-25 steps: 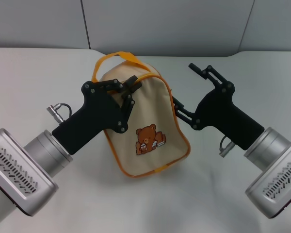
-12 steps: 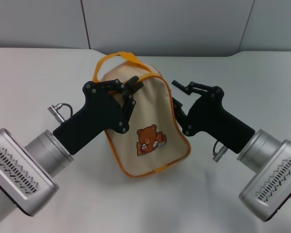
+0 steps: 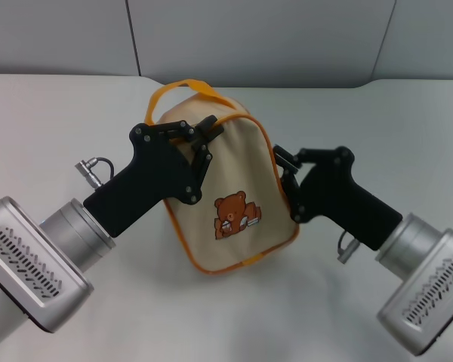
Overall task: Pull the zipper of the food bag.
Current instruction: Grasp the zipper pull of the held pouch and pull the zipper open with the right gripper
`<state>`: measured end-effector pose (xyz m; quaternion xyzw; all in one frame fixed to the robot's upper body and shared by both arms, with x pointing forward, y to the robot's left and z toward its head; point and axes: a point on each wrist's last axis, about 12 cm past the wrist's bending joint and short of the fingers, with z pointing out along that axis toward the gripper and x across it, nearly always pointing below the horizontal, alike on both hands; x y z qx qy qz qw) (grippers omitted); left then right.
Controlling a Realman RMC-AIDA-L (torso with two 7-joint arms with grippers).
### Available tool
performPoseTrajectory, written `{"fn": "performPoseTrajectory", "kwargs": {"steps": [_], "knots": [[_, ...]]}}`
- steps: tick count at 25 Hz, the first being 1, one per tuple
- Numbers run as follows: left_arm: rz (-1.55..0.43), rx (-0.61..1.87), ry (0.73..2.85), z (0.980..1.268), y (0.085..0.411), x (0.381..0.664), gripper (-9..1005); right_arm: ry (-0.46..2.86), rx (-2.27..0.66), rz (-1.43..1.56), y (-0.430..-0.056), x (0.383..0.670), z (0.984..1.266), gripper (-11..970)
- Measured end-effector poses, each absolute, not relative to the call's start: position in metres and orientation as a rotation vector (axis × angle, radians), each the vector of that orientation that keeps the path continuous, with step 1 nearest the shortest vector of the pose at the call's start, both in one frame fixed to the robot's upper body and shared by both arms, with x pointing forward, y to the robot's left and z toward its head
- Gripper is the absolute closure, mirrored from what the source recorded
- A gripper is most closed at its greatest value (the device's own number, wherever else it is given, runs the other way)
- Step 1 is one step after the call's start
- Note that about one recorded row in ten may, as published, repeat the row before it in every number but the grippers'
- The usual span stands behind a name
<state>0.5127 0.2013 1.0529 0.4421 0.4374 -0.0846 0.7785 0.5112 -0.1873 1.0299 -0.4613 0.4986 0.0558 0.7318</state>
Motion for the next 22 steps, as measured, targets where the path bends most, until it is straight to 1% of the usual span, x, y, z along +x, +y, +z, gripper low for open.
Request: {"fn": "performPoseTrajectory", "kwargs": {"steps": [1, 3, 4, 5, 8, 9, 10, 14, 18, 22], "knots": [[-0.183, 0.955, 0.945, 1.053, 0.201, 0.513, 948, 1.108, -1.011, 0.122, -0.189, 0.508, 1.028, 958], [-0.181, 0.955, 0.944, 1.054, 0.201, 0.514, 948, 1.131, -1.004, 0.121, -0.194, 0.501, 1.023, 959], [-0.18, 0.956, 0.942, 1.054, 0.201, 0.515, 948, 1.154, -0.998, 0.115, -0.199, 0.493, 1.017, 960], [-0.18, 0.956, 0.942, 1.054, 0.201, 0.515, 948, 1.154, -0.998, 0.115, -0.199, 0.493, 1.017, 960], [-0.173, 0.955, 0.941, 1.055, 0.201, 0.517, 947, 1.208, -0.983, 0.093, -0.21, 0.477, 1.006, 962], [-0.171, 0.953, 0.94, 1.056, 0.201, 0.518, 947, 1.246, -0.972, 0.08, -0.217, 0.466, 1.0, 963], [-0.171, 0.953, 0.94, 1.056, 0.201, 0.518, 947, 1.246, -0.972, 0.08, -0.217, 0.466, 1.0, 964], [-0.165, 0.944, 0.936, 1.058, 0.2, 0.52, 947, 1.318, -0.938, 0.039, -0.235, 0.444, 0.988, 959], [-0.168, 0.944, 0.937, 1.058, 0.2, 0.521, 947, 1.314, -0.864, 0.006, -0.243, 0.441, 0.992, 950], [-0.177, 0.944, 0.942, 1.057, 0.198, 0.519, 947, 1.285, -0.774, -0.037, -0.247, 0.447, 1.0, 941]]}}
